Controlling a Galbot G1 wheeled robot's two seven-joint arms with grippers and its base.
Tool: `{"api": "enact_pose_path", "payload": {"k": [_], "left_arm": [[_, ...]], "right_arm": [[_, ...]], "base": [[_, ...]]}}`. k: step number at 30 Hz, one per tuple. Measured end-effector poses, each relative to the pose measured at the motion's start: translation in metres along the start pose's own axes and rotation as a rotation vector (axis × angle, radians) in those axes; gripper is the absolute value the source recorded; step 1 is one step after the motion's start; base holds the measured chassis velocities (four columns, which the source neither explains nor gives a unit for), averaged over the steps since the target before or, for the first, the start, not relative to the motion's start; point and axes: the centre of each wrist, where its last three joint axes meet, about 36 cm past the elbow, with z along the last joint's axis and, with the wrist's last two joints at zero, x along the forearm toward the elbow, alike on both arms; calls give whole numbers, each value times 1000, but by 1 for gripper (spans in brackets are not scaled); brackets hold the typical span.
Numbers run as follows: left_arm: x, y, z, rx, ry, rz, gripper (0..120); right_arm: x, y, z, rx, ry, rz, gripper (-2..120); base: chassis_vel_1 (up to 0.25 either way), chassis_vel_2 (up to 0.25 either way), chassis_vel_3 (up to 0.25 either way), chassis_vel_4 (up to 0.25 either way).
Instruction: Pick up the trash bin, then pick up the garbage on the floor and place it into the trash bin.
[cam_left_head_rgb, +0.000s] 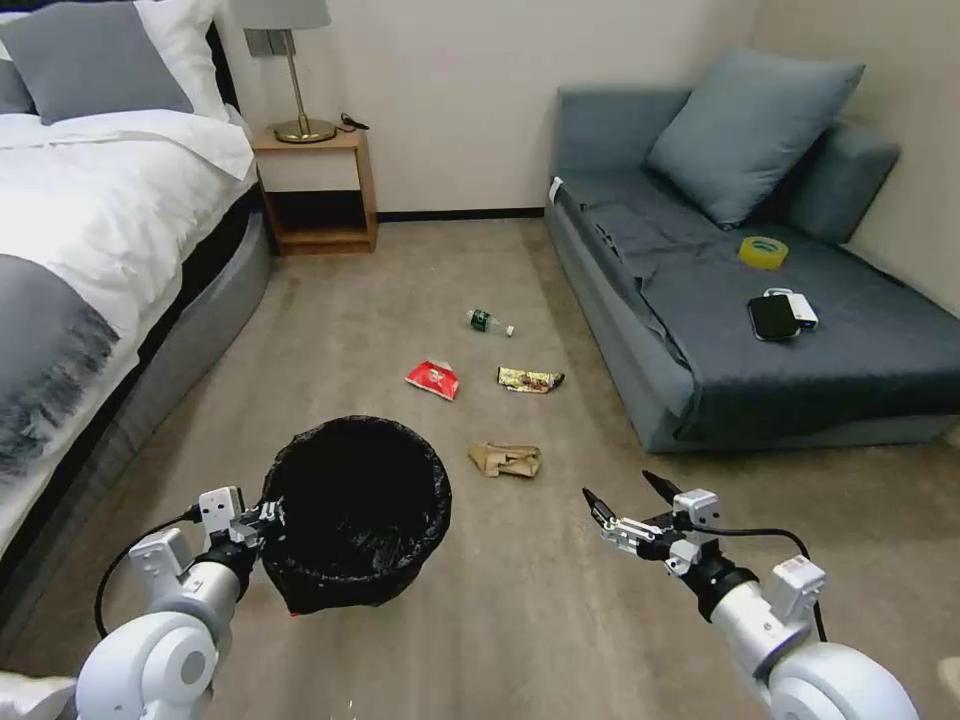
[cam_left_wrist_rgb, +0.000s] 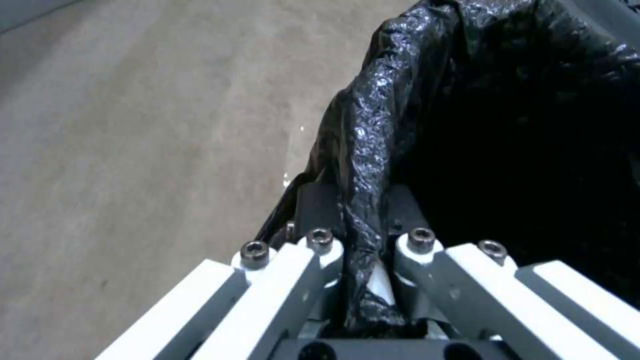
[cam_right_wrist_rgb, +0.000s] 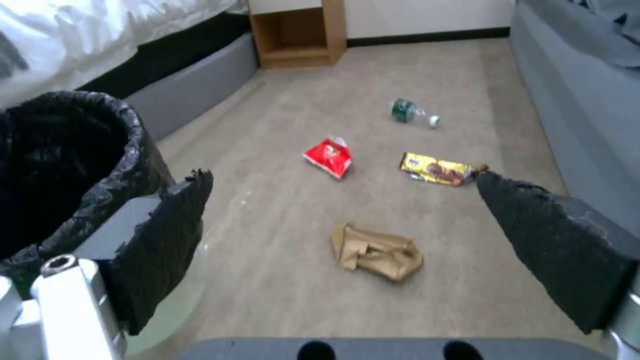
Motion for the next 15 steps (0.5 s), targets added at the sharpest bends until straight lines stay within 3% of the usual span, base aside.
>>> {"api": "enact_pose_path", "payload": {"k": [15], "left_arm": [[2, 0, 3, 4, -7, 3, 4]], "right_arm": [[-1, 5, 9, -1, -15, -10, 100]], "base": [[-178, 181, 178, -179]]}}
